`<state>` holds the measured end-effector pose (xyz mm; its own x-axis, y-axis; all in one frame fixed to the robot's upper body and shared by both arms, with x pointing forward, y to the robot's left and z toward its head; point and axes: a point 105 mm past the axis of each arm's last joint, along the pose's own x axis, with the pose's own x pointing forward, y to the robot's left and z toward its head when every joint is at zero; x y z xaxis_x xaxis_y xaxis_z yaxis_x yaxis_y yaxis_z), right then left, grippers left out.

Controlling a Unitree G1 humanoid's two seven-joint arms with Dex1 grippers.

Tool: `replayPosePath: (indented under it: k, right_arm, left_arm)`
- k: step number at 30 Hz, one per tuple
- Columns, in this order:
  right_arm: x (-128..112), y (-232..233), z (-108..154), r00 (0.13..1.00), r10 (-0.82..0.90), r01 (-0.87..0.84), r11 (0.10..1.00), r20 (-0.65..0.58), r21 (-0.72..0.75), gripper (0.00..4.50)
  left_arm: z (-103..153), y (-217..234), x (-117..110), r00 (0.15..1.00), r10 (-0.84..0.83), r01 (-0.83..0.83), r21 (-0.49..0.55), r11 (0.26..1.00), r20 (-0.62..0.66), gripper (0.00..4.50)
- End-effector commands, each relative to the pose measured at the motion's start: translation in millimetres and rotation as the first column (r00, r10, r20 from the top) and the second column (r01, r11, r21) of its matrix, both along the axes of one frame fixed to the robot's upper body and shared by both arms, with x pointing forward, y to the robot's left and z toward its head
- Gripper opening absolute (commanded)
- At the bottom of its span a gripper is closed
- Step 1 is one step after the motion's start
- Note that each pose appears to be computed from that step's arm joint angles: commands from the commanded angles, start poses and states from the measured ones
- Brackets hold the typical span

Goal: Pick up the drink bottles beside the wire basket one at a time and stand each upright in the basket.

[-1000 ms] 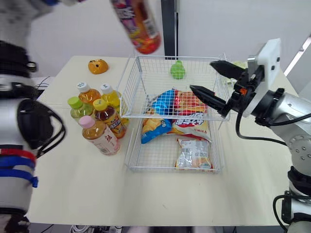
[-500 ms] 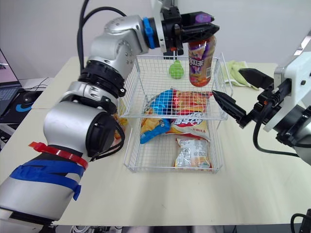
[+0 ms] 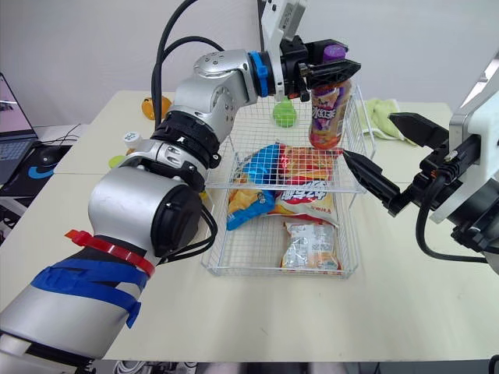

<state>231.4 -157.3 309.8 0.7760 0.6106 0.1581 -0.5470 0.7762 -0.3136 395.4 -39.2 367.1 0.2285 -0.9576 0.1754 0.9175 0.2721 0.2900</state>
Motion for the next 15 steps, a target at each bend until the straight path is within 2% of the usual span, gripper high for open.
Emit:
replayPosePath:
  k: [1, 3, 11, 15]
  right_arm:
    - [-6, 1, 12, 0.998, 0.018, -0.018, 1.000, 0.060, 0.004, 4.50]
    - [-5, 2, 12, 0.998, 0.034, -0.034, 0.999, 0.058, 0.005, 4.50]
    - [-2, 18, 5, 0.986, 0.166, -0.165, 0.986, 0.021, -0.024, 4.50]
    - [-7, 37, 1, 0.946, 0.325, -0.325, 0.945, -0.006, -0.046, 4.50]
  left_arm:
    - [38, 4, -15, 0.996, -0.050, 0.056, -0.087, 0.995, 0.073, 3.76]
    - [45, 12, -14, 0.997, -0.036, 0.045, -0.113, 0.993, 0.075, 4.41]
    - [57, 88, -6, 0.994, 0.042, -0.023, -0.177, 0.984, 0.104, 4.46]
    - [53, 148, 4, 0.969, 0.231, -0.208, -0.223, 0.953, 0.085, 4.46]
